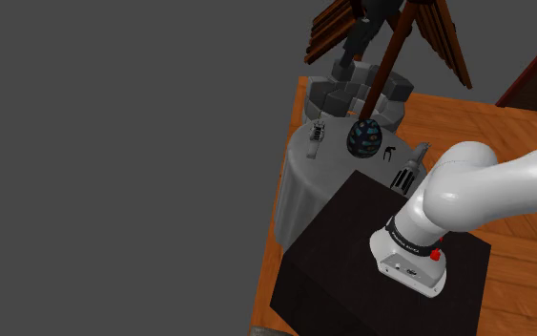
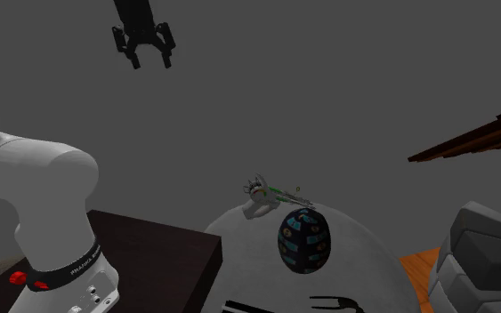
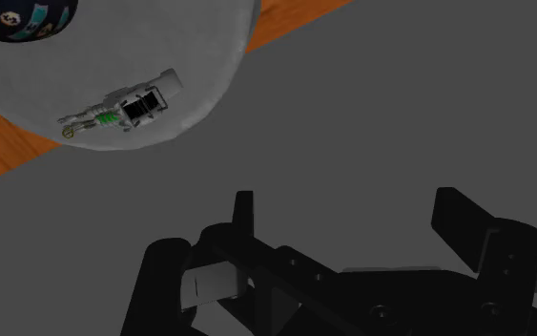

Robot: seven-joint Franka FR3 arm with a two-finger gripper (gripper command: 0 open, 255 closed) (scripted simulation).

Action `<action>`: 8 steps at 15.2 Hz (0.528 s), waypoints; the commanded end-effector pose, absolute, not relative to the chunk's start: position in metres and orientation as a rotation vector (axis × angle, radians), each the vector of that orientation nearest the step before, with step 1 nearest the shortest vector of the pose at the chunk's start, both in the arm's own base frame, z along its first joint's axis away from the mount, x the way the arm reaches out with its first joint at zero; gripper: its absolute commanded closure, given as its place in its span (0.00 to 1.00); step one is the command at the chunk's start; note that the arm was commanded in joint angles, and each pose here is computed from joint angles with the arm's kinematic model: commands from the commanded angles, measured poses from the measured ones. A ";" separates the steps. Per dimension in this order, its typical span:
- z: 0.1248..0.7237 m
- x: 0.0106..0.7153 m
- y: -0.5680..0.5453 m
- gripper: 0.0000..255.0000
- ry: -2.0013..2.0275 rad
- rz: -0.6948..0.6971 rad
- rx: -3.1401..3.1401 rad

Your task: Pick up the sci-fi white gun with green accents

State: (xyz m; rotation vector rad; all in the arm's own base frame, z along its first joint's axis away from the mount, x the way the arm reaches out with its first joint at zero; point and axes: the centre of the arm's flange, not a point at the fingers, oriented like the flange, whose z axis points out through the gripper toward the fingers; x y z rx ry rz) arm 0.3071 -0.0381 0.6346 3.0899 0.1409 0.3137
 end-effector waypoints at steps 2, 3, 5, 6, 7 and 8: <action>0.628 0.319 -0.044 0.00 0.105 0.293 3.099; 0.621 0.331 -0.050 0.00 0.068 0.273 3.107; 0.607 0.353 -0.062 0.00 -0.005 0.232 3.122; 0.599 0.364 -0.069 0.00 -0.042 0.211 3.129; 0.592 0.375 -0.076 0.00 -0.079 0.191 3.135; 0.584 0.385 -0.083 0.00 -0.116 0.170 3.140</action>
